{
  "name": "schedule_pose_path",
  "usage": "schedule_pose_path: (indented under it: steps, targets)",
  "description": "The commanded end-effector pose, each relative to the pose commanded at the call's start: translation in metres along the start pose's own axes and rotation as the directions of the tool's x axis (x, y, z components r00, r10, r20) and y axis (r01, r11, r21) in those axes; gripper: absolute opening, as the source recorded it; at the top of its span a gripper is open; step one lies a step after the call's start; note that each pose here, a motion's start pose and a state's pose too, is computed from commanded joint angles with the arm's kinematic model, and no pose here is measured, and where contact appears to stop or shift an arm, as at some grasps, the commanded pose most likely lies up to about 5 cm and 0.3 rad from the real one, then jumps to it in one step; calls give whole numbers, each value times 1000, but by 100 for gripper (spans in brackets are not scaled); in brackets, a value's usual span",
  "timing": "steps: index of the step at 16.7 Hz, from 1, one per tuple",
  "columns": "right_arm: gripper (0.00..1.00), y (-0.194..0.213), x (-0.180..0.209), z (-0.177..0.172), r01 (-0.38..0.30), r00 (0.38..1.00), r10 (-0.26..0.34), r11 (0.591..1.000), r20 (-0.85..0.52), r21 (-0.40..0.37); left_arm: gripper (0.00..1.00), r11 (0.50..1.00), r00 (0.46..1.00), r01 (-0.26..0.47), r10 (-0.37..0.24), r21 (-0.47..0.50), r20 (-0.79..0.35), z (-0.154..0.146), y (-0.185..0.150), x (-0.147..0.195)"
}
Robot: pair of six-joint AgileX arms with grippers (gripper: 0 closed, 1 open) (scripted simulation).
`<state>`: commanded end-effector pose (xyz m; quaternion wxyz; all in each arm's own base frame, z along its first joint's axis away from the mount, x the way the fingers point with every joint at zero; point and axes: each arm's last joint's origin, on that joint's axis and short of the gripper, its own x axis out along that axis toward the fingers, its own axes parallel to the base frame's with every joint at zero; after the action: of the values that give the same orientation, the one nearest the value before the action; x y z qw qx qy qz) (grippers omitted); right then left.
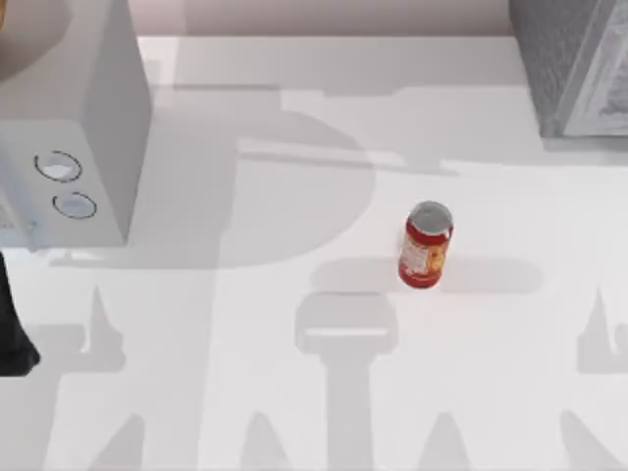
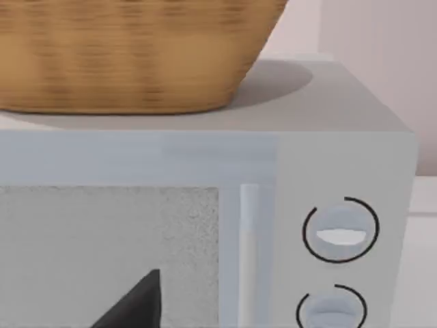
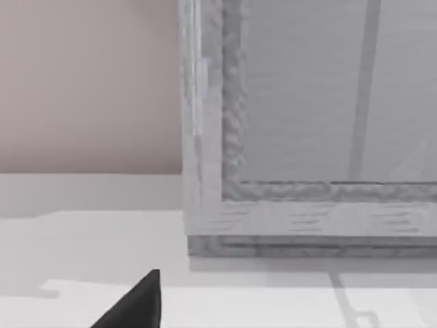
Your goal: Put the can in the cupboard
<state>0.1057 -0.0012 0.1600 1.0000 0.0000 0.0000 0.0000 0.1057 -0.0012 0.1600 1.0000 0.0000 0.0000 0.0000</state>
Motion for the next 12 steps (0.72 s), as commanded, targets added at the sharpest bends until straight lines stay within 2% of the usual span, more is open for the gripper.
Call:
schedule_pose_path:
  steps: [3,7,12]
  targets:
    - [100,0,0,2,0,1000,0,1000,9,2,100,1000,1000,0,0,0,0,0,0,0]
    - [100,4,4,24,2,997,-3,1000,78,19,100,1000,1000,0,0,0,0,0,0,0]
    - [100,21,29,50,-2,994,-2,999,114,37,100,1000,1000,0,0,0,0,0,0,0]
